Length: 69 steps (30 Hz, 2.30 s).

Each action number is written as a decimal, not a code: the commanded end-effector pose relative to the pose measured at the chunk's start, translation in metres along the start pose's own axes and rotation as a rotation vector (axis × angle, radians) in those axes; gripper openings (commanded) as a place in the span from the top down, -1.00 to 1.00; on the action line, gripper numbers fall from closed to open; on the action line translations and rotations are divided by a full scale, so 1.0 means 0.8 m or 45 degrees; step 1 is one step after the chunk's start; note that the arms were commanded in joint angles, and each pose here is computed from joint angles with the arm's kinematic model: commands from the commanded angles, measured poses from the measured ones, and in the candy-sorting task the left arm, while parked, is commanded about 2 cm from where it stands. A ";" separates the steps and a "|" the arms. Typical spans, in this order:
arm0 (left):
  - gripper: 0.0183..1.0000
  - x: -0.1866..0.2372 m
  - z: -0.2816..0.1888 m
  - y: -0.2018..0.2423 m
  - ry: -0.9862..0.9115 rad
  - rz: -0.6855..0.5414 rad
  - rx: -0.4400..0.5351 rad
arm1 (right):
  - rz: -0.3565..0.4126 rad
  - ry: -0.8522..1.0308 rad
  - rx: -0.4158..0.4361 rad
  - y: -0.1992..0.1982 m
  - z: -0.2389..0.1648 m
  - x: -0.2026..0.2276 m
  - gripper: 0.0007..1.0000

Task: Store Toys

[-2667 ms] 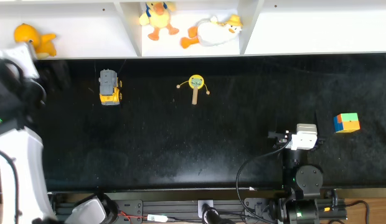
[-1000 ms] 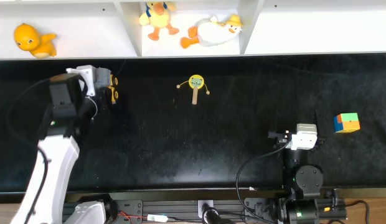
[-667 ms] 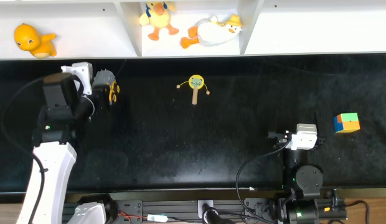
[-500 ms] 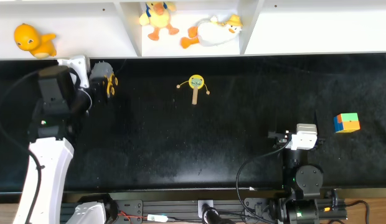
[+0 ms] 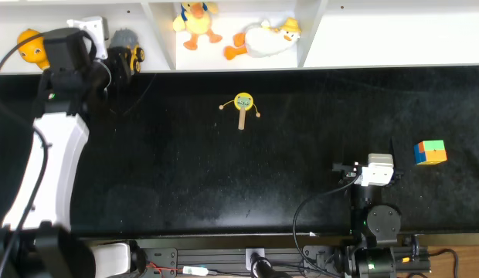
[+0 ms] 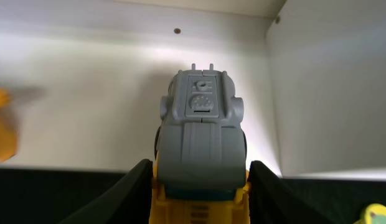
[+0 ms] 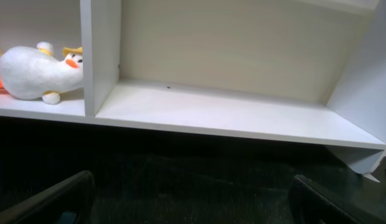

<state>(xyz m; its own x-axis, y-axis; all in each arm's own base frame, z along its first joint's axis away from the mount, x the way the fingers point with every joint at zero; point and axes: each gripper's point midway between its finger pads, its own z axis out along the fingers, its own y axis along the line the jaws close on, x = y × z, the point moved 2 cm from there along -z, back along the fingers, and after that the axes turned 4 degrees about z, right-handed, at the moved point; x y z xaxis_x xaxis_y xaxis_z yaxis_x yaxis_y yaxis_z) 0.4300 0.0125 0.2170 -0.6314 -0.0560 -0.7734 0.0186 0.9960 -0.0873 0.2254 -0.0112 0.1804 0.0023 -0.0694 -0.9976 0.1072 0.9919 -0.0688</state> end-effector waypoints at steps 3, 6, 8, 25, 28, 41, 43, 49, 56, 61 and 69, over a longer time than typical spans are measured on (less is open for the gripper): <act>0.21 -0.028 0.044 -0.002 -0.071 0.014 0.023 | 0.000 0.001 0.012 -0.002 0.000 0.004 -0.99; -0.38 -0.021 0.058 -0.001 -0.046 0.003 0.026 | 0.000 0.001 0.012 -0.002 0.000 0.004 -0.99; -0.88 -0.014 0.060 -0.003 -0.018 0.003 0.030 | 0.001 0.001 0.012 -0.002 0.000 0.004 -0.99; -1.00 0.163 -0.118 0.011 -0.219 0.021 -0.191 | 0.000 0.001 0.012 -0.002 0.000 0.004 -0.99; -1.00 0.163 -0.136 -0.004 -0.396 0.051 -0.100 | 0.000 0.001 0.012 -0.002 0.000 0.004 -0.99; -1.00 0.226 -0.143 -0.033 -0.728 0.352 -0.003 | 0.001 0.001 0.012 -0.002 0.000 0.004 -0.99; -0.99 0.219 -0.151 -0.033 -0.776 0.348 -0.012 | 0.001 0.001 0.013 -0.002 0.000 0.004 -0.99; -1.00 0.219 -0.151 -0.035 -0.779 0.344 0.000 | 0.000 0.001 0.012 -0.002 0.000 0.004 -0.99; -1.00 0.222 -0.150 -0.053 -0.774 0.377 0.061 | 0.000 0.001 0.012 -0.002 0.000 0.004 -0.99; -1.00 0.222 -0.149 -0.045 -0.769 0.360 0.010 | 0.000 0.001 0.012 -0.002 0.000 0.004 -0.99; -1.00 0.222 -0.149 -0.045 -0.768 0.360 0.009 | 0.000 0.001 0.012 -0.002 0.000 0.004 -0.99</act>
<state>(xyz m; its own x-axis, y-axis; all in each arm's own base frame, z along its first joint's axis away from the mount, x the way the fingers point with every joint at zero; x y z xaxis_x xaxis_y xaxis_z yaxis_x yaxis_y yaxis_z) 0.2249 -0.0263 0.1569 -0.0634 0.1615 -0.9848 0.1381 0.9787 0.1516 0.2255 -0.0112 0.1804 0.0023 -0.0691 -0.9976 0.1072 0.9919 -0.0684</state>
